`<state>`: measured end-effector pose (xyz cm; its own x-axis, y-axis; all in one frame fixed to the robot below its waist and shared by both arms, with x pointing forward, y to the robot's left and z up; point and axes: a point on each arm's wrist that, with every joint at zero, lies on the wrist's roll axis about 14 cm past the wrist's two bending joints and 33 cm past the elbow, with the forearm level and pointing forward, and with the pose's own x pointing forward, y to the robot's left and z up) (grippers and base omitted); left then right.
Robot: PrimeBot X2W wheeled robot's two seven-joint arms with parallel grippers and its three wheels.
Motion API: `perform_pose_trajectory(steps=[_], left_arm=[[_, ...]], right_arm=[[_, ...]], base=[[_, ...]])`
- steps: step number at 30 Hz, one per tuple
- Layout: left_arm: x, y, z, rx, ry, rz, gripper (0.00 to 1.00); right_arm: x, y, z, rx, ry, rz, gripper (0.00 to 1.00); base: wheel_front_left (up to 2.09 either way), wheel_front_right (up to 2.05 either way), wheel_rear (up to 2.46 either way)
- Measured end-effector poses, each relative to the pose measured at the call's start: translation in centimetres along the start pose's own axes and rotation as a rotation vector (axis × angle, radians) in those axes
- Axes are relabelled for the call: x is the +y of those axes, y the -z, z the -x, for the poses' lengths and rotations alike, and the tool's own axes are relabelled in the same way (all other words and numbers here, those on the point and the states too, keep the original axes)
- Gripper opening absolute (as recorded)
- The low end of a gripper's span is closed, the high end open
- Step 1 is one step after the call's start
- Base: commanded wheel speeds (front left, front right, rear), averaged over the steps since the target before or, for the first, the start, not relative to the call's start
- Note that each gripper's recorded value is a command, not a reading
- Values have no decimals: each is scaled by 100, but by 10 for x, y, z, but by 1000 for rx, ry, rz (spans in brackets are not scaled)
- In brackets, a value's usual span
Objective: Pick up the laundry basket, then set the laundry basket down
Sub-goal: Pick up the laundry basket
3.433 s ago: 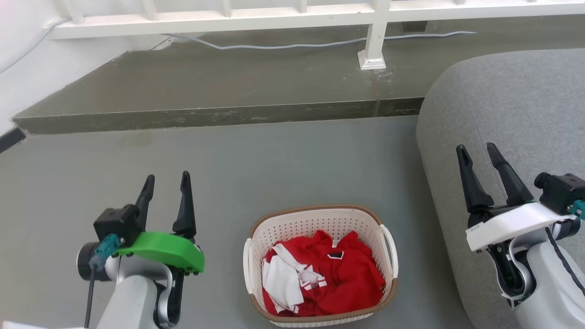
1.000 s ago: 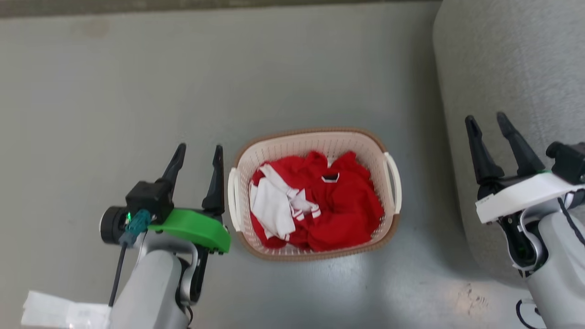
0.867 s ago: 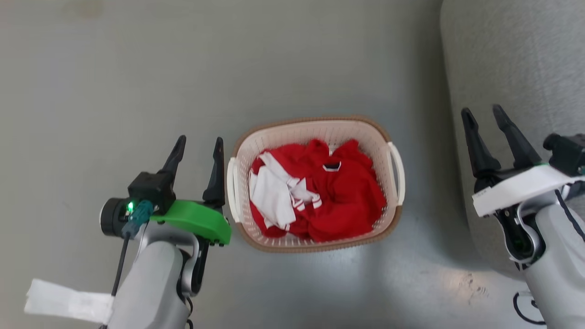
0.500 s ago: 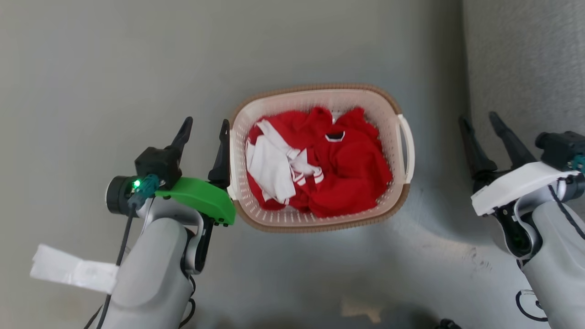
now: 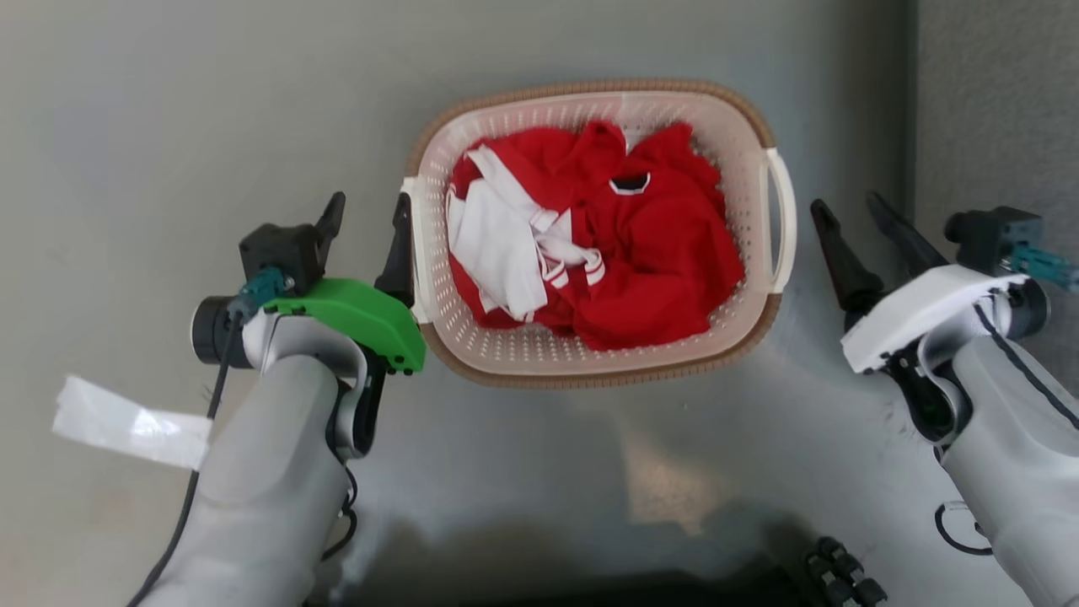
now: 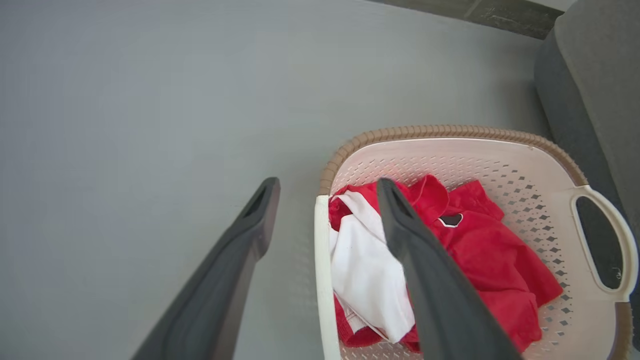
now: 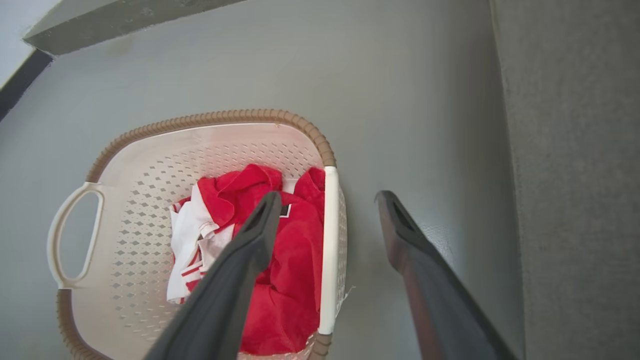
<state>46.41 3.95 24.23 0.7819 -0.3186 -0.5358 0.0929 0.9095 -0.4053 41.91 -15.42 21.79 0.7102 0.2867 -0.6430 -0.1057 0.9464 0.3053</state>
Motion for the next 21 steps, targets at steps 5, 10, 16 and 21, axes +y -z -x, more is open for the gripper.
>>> perform_pose_trajectory(steps=[5, 10, 16, 21], left_arm=[[8, 29, -11, 86, -14, 26, 100], [8, 46, -26, 139, 8, 13, 100], [12, 79, -32, 231, 13, 34, 100], [16, 99, -32, 291, 9, 53, 100]], right_arm=[[3, 20, -14, 64, -21, 1, 100], [1, 33, -28, 105, -30, -3, 100], [-6, 54, -38, 165, -22, -3, 100], [-5, 67, -42, 202, -33, -6, 100]], base=[[0, 0, 0], [0, 0, 0], [0, 0, 0], [0, 0, 0]])
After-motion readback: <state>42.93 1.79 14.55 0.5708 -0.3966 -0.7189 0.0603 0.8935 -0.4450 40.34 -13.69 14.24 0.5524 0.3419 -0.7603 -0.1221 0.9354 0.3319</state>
